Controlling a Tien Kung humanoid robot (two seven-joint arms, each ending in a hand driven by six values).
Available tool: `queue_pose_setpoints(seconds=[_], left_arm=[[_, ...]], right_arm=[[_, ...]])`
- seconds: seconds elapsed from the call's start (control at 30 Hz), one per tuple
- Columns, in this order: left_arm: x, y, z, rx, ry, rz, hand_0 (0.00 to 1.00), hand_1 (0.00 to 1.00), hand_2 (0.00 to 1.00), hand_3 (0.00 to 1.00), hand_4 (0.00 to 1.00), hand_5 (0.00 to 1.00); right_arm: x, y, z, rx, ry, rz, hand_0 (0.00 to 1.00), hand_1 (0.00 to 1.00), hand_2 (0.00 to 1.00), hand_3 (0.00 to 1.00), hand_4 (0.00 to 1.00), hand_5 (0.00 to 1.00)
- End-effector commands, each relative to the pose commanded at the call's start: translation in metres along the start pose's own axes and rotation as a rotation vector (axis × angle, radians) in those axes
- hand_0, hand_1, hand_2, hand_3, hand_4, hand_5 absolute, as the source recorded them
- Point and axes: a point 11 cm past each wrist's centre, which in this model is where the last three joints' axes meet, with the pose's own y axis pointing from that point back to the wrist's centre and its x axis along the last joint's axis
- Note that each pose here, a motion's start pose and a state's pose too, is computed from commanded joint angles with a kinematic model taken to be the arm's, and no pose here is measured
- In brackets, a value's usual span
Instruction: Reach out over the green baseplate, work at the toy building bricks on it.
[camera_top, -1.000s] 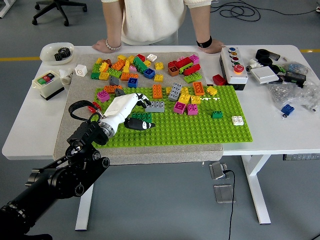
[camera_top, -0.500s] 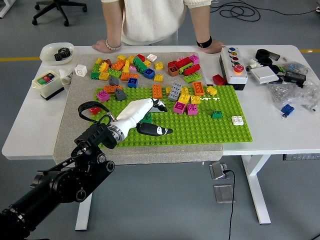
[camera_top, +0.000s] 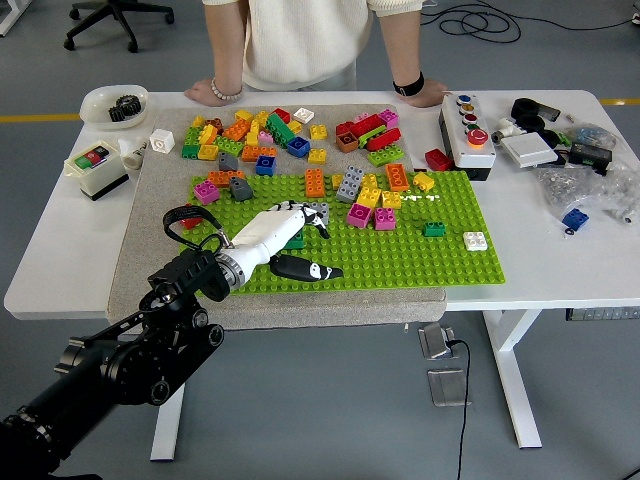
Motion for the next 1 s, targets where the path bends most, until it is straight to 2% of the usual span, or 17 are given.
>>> queue_pose_setpoints(seconds=[0.57,1.0], left_arm=[[0.005,-0.003,-0.014,0.019,-0.124,0.014,0.998,0.985,0.922,0.605,0.998,0.631],[0.004,-0.003,-0.021,0.031,-0.157,0.016,0.998,0.99,0.93,0.606,0.998,0.638]], right_arm=[[0.0,0.0,-0.002,0.004,-0.001,0.0,0.739,0.639,0.682,0.626,0.804,0.512],[0.0,0.0,-0.002,0.005,-0.001,0.0,0.739,0.639,0.682,0.626,0.804,0.514]])
